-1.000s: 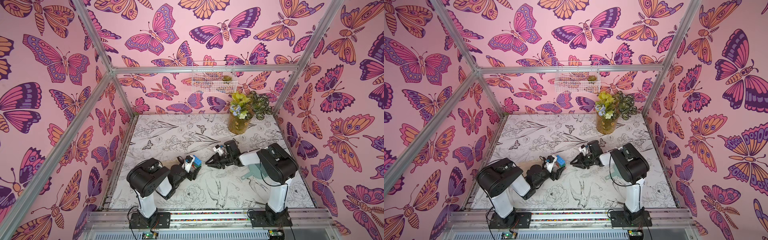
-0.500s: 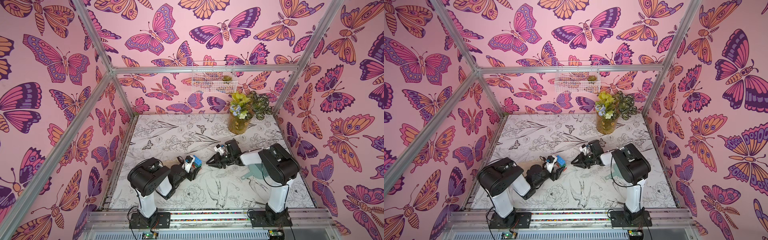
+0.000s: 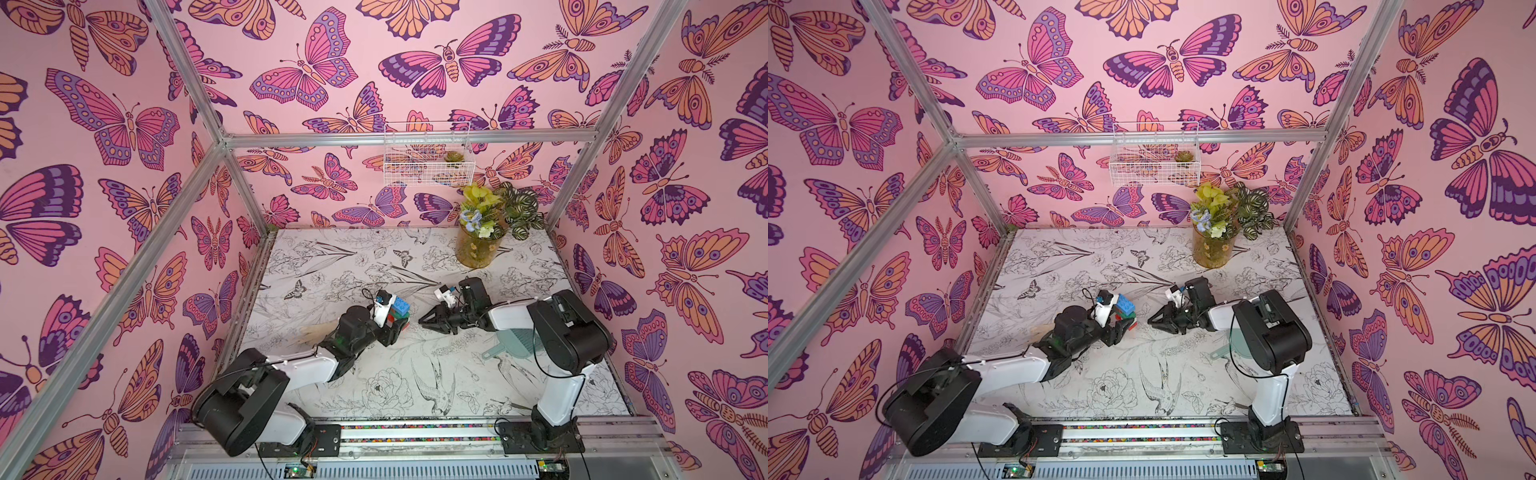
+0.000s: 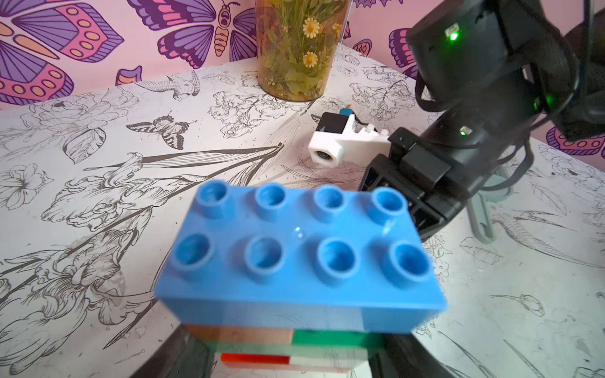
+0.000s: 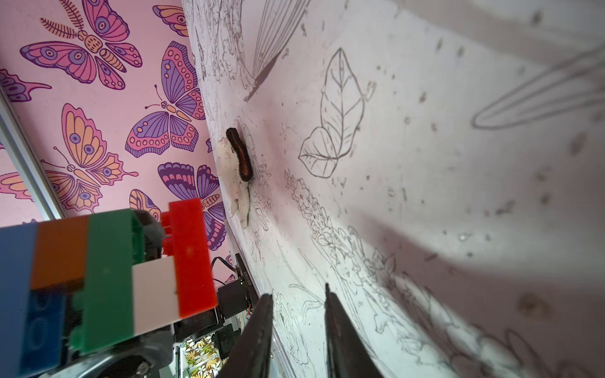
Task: Assemble the number 5 with lego
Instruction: Pick up the lego brick from the center of the board, then place the lego brick at the center of the board.
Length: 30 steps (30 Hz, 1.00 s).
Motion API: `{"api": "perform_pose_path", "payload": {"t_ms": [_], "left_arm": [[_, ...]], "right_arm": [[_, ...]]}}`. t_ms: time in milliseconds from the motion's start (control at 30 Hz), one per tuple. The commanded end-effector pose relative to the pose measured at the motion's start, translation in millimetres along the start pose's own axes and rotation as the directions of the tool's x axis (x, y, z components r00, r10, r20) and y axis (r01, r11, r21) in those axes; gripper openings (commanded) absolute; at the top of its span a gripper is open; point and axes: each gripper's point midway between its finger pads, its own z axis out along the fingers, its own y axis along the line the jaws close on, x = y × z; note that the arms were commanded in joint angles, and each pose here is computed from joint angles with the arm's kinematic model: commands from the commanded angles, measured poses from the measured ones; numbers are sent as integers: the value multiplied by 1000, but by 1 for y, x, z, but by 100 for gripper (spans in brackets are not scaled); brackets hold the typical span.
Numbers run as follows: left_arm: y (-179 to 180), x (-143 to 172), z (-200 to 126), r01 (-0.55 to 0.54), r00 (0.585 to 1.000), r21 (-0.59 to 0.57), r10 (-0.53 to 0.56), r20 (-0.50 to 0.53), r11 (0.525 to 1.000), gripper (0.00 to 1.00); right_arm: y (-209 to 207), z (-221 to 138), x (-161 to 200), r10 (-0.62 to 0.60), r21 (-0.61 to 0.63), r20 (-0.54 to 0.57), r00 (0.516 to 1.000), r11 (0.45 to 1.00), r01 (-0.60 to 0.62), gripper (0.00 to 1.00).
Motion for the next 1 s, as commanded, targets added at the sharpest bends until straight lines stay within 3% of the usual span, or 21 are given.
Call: {"api": "perform_pose_path", "payload": {"t_ms": [0, 200, 367, 533, 733, 967], "left_arm": [[4, 50, -14, 61, 942, -84, -86, -324, 995, 44], [2, 65, -43, 179, 782, -235, -283, -555, 955, 43], [-10, 72, -63, 251, 668, -302, -390, -634, 920, 38], [-20, 89, -93, 261, 509, -398, -476, -717, 880, 38], [-24, 106, -124, 263, 347, -530, -591, -728, 806, 37], [-25, 123, -129, 251, 229, -656, -702, -674, 712, 38]], "right_arm": [[13, -9, -1, -52, -37, 1, 999, 998, 52, 29], [18, -14, -4, -74, -32, -13, 997, 997, 74, 29], [23, -14, -6, -104, -21, -37, 994, 994, 104, 29], [25, -12, -9, -119, -40, -64, 991, 992, 117, 29], [18, -6, -8, -126, -45, -97, 987, 992, 122, 30], [11, -2, -6, -100, -62, -106, 989, 994, 94, 29]]}}
